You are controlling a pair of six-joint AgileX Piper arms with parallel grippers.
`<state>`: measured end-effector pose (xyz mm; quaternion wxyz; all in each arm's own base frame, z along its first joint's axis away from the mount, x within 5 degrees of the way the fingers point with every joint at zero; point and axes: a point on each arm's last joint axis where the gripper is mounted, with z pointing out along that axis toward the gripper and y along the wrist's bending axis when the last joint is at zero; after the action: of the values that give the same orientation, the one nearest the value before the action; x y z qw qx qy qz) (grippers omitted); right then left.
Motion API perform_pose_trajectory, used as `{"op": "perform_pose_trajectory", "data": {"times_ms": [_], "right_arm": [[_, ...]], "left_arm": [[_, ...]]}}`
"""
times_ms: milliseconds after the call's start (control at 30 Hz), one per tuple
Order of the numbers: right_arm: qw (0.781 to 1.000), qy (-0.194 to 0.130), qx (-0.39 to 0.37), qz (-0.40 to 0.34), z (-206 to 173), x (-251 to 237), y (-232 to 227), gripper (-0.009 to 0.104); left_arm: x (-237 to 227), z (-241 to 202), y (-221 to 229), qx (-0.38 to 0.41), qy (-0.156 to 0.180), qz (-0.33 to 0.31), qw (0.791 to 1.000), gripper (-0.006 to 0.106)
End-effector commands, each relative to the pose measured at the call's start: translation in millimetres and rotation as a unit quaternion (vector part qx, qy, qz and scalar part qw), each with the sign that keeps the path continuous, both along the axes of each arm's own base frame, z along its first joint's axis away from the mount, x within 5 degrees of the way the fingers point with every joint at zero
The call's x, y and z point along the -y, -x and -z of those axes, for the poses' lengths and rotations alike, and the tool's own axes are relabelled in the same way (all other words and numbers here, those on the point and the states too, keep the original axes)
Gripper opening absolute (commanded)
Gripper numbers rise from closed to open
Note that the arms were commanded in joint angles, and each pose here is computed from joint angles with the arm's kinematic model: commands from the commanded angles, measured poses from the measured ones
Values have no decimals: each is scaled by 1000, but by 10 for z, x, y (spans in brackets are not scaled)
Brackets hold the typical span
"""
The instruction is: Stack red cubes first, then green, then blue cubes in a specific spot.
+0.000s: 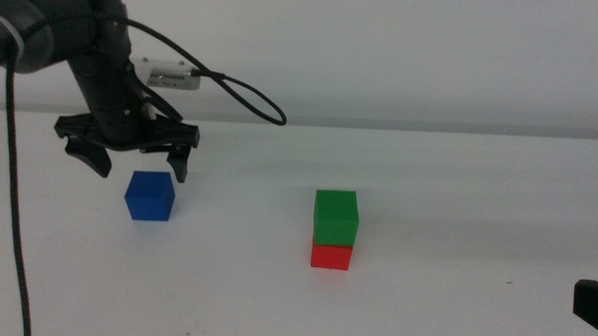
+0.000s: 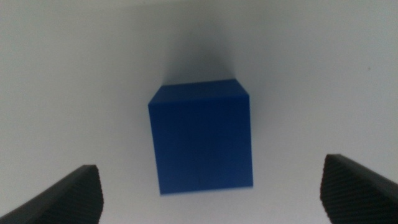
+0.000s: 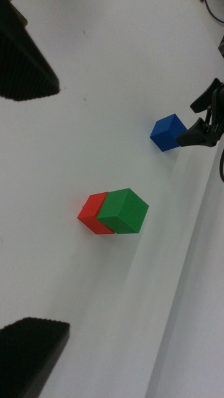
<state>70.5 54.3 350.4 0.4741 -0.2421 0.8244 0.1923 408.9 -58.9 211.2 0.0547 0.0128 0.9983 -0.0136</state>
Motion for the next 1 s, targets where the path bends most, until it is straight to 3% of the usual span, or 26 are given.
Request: {"op": "perform_pose_trajectory", "data": {"times_ms": [0, 700, 833, 967], "right_arm": [[1000, 3, 4, 5, 16, 11, -7, 93], [1000, 3, 4, 5, 16, 11, -7, 93], [1000, 3, 4, 5, 16, 11, -7, 93], [1000, 3, 4, 5, 16, 11, -7, 93]], "left_arm": [[15, 17, -45, 12, 8, -13, 1000, 94], [20, 461, -145, -22, -1, -23, 1000, 91], [20, 482, -147, -24, -1, -23, 999, 80], [20, 490, -141, -28, -2, -20, 999, 53]]}}
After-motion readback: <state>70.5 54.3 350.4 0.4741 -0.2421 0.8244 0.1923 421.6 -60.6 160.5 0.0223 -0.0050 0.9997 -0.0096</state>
